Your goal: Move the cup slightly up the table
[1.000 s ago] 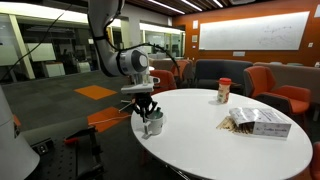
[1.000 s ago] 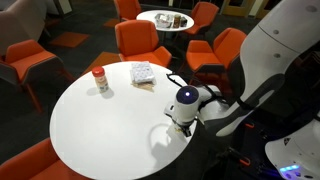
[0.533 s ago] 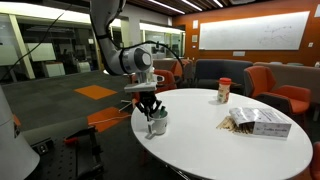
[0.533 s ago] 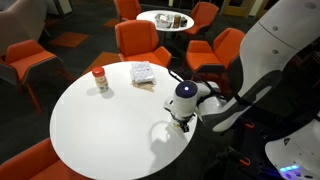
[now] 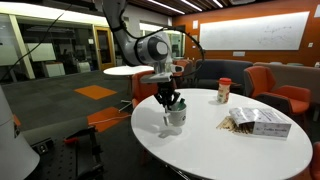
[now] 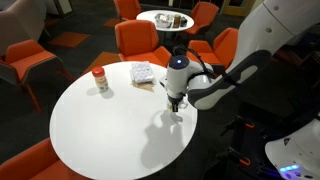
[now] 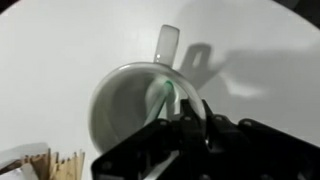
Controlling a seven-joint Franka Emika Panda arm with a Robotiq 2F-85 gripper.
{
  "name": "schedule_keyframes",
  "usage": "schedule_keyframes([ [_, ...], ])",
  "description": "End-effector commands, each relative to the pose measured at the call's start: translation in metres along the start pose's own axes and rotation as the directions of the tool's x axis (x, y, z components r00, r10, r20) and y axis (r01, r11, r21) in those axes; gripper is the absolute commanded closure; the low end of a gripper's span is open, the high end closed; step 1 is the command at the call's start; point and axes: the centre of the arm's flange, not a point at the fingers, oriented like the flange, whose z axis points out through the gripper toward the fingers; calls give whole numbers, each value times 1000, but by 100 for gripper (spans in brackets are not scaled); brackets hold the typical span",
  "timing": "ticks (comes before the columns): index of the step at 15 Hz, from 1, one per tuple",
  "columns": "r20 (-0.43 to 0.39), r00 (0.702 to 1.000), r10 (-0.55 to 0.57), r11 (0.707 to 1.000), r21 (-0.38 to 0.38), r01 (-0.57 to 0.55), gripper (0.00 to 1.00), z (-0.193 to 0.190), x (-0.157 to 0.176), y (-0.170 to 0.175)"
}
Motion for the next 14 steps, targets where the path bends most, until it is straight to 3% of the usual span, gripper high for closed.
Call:
schedule_keyframes([
  [1,67,990,127,992,2,-127,100,-10,38,19],
  [9,85,969,234,959,146,-244,100,-10,123,43],
  [12,92,956,279,946,145,-290,100,1,142,43],
  [14,111,934,339,931,105,-350,100,12,150,45],
])
